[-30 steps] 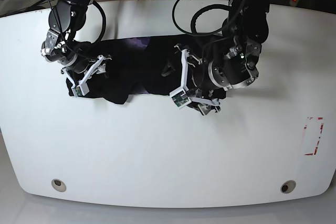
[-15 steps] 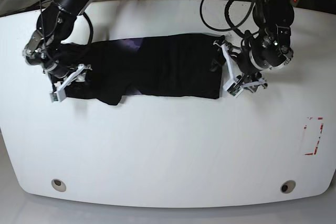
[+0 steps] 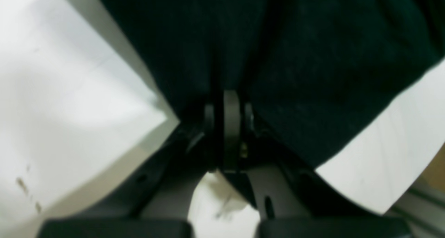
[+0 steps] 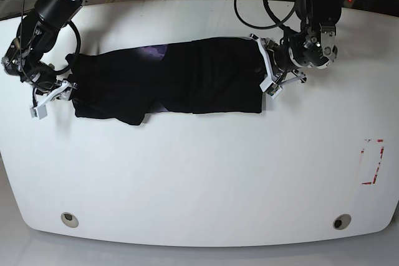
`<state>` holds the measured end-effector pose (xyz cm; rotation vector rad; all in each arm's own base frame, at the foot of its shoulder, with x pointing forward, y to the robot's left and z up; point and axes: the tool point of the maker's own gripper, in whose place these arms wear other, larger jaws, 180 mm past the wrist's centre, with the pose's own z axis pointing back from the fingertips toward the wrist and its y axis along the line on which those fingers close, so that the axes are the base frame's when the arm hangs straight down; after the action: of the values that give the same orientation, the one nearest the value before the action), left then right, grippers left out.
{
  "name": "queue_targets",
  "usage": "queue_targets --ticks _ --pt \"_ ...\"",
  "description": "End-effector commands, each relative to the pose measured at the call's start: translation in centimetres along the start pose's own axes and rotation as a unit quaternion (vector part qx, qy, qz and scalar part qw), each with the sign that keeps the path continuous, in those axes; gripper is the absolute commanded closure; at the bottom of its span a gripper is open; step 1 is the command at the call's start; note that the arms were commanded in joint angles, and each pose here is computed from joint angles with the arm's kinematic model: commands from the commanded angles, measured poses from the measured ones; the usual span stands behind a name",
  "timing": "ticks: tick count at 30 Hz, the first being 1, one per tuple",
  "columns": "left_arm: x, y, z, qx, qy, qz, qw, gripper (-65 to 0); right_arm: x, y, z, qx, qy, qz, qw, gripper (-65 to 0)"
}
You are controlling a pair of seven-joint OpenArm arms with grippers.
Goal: Fold the T-shirt properly
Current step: 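Fold the strip end with the left gripper toward the right gripper, then fold the strip end with the right gripper toward the left gripper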
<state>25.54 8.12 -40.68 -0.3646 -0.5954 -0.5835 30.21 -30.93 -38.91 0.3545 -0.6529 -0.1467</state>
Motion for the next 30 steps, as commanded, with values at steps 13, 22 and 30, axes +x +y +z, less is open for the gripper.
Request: queue_targets --ticks 13,22,30 --pt "1.3 0.1 0.0 -0.001 -0.024 0.0 1.0 0.0 -3.4 3.0 -3.0 0.048 0.012 -0.037 0.9981 -42.0" --pt "1.9 0.1 -0.1 -0.002 -0.029 -0.002 1.0 0.0 -2.2 2.5 -2.8 0.041 -0.015 -0.027 0.9987 0.0" --pt "4.1 -2.6 -3.8 -0.051 -0.024 0.005 0.998 0.0 1.9 1.2 2.3 -0.021 -0.053 0.069 0.996 0.0"
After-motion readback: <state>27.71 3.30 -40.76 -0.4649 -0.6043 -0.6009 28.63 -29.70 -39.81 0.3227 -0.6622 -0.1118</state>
